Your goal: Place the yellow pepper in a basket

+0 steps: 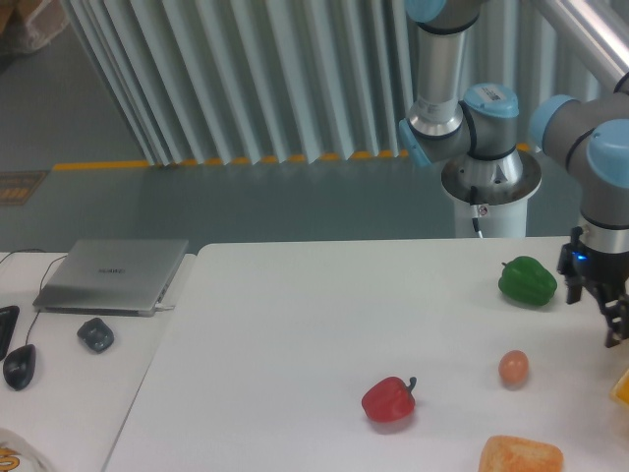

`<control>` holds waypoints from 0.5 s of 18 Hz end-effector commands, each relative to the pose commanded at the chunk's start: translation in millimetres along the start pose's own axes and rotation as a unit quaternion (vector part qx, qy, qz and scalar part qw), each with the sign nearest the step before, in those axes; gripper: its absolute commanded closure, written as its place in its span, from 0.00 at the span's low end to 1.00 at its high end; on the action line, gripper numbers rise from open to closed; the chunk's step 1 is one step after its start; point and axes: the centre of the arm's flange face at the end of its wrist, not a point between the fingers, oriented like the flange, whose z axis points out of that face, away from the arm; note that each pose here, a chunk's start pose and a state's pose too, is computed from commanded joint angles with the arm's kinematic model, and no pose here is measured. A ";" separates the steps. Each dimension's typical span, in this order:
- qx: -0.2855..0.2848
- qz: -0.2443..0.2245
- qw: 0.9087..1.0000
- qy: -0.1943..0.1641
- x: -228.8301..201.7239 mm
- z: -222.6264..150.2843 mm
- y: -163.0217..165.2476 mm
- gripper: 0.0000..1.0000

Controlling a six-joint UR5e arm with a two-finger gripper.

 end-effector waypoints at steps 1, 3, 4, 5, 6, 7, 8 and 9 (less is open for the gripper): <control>0.001 0.000 1.000 0.006 2.7 0.4 -1.0 0.00; 0.002 0.009 1.000 0.011 15.1 0.7 -11.9 0.00; 0.000 0.013 1.000 0.011 17.5 3.1 -16.6 0.00; -0.002 0.016 1.000 0.010 18.6 3.4 -19.6 0.00; -0.005 0.018 1.000 0.010 19.4 3.5 -21.7 0.00; -0.005 0.019 1.000 0.009 19.6 3.5 -22.6 0.00; -0.006 0.021 1.000 0.006 19.6 2.3 -22.4 0.00; -0.006 0.021 1.000 0.002 19.8 -1.5 -21.9 0.00</control>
